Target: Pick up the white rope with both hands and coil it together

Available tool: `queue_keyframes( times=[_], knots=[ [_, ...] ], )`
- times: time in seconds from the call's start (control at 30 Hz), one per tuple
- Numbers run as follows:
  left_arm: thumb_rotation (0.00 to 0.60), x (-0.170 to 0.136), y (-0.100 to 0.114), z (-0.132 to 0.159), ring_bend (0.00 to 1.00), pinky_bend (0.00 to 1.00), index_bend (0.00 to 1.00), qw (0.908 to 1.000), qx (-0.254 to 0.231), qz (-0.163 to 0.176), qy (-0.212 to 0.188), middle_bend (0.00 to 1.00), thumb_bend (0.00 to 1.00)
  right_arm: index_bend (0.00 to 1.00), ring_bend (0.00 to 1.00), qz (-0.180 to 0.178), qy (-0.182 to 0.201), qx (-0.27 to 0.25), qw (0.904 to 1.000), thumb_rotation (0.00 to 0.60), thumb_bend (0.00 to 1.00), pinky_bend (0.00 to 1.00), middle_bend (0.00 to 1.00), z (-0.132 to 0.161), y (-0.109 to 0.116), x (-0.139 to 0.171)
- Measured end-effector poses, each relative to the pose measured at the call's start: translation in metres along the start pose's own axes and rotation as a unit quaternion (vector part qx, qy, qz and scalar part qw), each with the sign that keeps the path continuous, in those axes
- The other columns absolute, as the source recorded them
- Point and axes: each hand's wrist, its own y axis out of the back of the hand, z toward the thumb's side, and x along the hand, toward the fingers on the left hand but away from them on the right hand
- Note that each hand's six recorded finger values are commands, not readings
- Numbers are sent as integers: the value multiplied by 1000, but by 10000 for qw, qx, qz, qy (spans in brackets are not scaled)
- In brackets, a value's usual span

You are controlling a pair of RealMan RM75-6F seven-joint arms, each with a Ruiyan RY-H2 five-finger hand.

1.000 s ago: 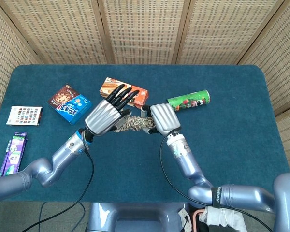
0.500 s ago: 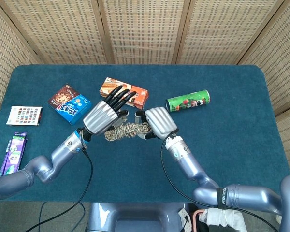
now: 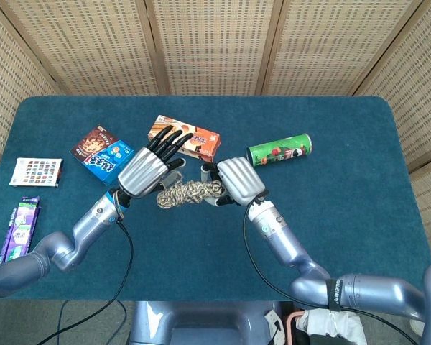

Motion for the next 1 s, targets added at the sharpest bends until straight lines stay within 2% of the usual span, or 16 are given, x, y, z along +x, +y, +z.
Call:
queue_keyframes(
  times=[0.1,0.27,0.37,0.47,0.73,0.9,1.0],
  knots=[
    [600,0,-1,0,0,0,225,10000,-60,-6,23,0,190,730,568,13,27,-10,10000,600,624,592,778,1,0,0],
    [600,0,-4,-1,0,0,114,10000,-69,-21,59,0,154,730,568,40,71,-6,10000,600,624,593,778,4,0,1],
    [600,0,-5,-4,0,0,13,9999,-74,-23,106,0,74,730,568,38,68,-18,10000,600,624,592,778,4,1,2],
    [600,-2,-3,-9,0,0,0,9998,-75,-15,165,0,0,730,568,36,54,-25,10000,600,624,592,778,2,2,2],
    [600,-18,11,-40,0,0,0,9988,73,-110,474,0,0,729,568,-5,-91,-65,9999,600,624,592,778,-9,4,2],
    [600,-51,24,-71,0,0,0,9937,-35,-422,1039,0,0,730,568,-14,-129,-78,9999,600,624,592,778,-14,5,4],
    [600,-79,29,-86,0,0,0,9865,-150,-689,1475,0,0,730,568,-14,-118,-66,9999,600,625,592,778,-14,6,6]
  ],
)
